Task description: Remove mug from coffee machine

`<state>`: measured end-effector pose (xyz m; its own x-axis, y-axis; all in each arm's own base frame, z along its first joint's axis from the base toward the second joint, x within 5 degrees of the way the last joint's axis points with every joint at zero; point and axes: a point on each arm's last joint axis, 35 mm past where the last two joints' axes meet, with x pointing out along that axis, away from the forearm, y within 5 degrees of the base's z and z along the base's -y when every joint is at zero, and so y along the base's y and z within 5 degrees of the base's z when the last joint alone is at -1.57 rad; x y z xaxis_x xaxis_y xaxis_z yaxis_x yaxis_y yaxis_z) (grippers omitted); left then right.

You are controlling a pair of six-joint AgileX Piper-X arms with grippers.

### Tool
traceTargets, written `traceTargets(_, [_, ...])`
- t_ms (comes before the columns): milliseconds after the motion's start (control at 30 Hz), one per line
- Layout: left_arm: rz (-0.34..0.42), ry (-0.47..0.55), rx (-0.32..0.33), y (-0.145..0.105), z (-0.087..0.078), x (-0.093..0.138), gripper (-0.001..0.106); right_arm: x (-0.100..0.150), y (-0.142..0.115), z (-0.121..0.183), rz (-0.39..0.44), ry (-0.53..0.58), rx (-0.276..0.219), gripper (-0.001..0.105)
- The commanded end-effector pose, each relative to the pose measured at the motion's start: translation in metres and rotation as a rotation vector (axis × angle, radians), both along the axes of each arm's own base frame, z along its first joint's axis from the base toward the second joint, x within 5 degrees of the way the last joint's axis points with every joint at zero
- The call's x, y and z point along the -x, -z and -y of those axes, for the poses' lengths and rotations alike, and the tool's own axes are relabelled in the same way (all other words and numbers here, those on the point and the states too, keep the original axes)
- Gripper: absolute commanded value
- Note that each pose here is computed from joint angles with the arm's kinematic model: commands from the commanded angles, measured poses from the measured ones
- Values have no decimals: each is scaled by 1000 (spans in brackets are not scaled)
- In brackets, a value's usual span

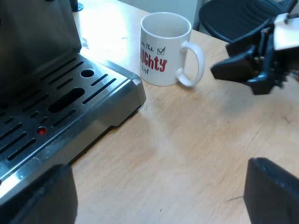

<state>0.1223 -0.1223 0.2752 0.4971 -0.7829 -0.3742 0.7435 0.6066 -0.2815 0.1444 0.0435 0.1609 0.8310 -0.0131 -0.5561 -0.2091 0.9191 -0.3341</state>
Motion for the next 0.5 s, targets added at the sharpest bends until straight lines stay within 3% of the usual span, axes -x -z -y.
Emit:
traceTargets(33, [-2,-18,30,-7,1,0,79,8,-10,2,-64,-5,-20,55])
traceTargets(133, [-3,-25,59,-16,2,-1,79,15,-23,3,-121,-7,-37,55])
traceTargets(267, [13,-26,81,-30,2,-1,79,21,-44,6,-179,-6,-17,55])
traceTargets(367, [-4,-29,63,-39,1,0,79,23,-59,7,-215,-4,-2,55])
traceTargets(500, [-85,-31,-13,-55,-5,6,79,28,-97,8,-247,-3,4,55])
